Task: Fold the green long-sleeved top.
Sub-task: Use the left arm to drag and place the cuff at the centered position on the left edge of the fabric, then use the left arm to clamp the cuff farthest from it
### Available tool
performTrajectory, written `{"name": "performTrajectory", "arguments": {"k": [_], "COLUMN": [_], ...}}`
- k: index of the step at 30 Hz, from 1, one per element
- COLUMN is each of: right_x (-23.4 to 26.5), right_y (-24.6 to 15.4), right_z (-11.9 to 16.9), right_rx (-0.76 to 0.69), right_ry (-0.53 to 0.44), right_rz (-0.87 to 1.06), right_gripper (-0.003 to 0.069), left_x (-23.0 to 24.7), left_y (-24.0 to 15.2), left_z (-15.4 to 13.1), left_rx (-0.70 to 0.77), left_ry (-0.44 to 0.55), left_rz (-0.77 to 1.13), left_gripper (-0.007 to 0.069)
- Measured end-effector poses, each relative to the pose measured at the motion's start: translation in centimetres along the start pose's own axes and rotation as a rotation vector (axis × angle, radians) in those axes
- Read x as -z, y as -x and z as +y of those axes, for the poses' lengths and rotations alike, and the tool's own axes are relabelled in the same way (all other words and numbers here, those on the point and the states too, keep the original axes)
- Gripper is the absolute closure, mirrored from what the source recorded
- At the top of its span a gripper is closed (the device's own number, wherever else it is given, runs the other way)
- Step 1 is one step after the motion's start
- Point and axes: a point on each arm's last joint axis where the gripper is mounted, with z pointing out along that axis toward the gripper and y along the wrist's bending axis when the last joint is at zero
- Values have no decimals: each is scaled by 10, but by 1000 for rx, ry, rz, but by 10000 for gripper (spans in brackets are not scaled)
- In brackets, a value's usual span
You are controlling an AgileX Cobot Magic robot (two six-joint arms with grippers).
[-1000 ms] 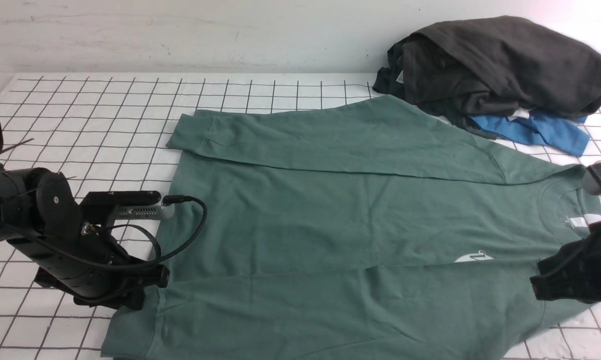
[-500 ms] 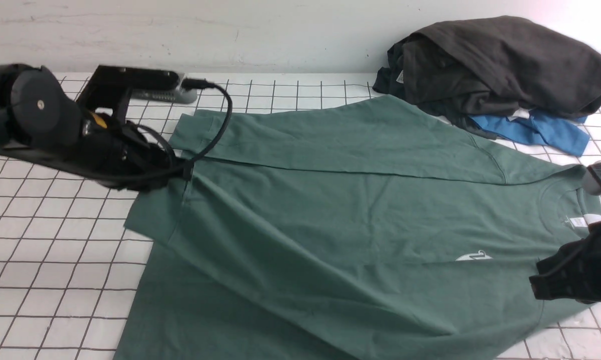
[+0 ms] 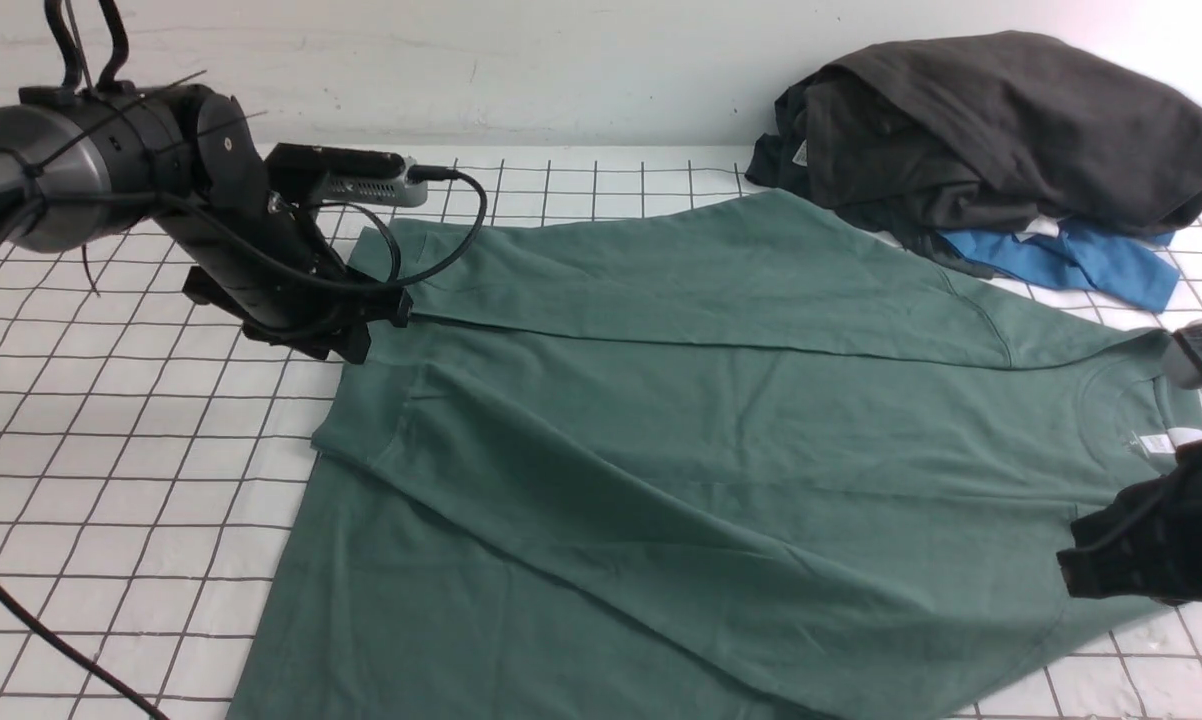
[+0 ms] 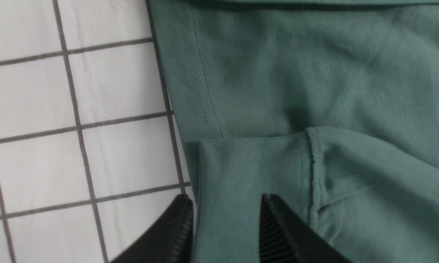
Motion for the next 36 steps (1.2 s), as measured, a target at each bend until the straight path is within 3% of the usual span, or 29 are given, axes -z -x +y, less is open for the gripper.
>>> {"name": "performTrajectory", "arguments": {"k": [5, 9, 10, 14, 18, 22, 25, 29, 36], "right_x": [-16, -39, -56, -96, -125, -154, -156, -154, -136], "right_y": [18, 34, 41, 49, 50, 42, 44, 45, 55], "right_z": [1, -1, -4, -10, -14, -16, -17, -18, -27], "right_rx": [8, 36, 39, 61, 96, 122, 129, 161, 148], "right_ry": [38, 55, 52, 28, 10, 11, 8, 0, -61], "right_rz": [21, 63, 83, 112, 139, 212, 209, 207, 151], "right_gripper": [632, 528, 449, 295, 251, 302, 410, 624, 671], "left_x": [5, 0, -4, -10, -11, -11, -11, -11, -11], "left_y": [5, 2, 0, -2, -3, -3, -4, -4, -4], "left_z": [-1, -1, 0, 0, 1, 1, 0, 0, 0], "left_rx": [-6, -5, -4, -3, -2, -3, -3, -3, -3], "left_ry": [-8, -9, -10, -12, -13, -13, -13, -13, -13], "left_rz": [39, 64, 90, 113, 124, 125, 126, 126, 126], "left_gripper": [296, 293, 293, 293, 293, 293, 293, 293, 293]}}
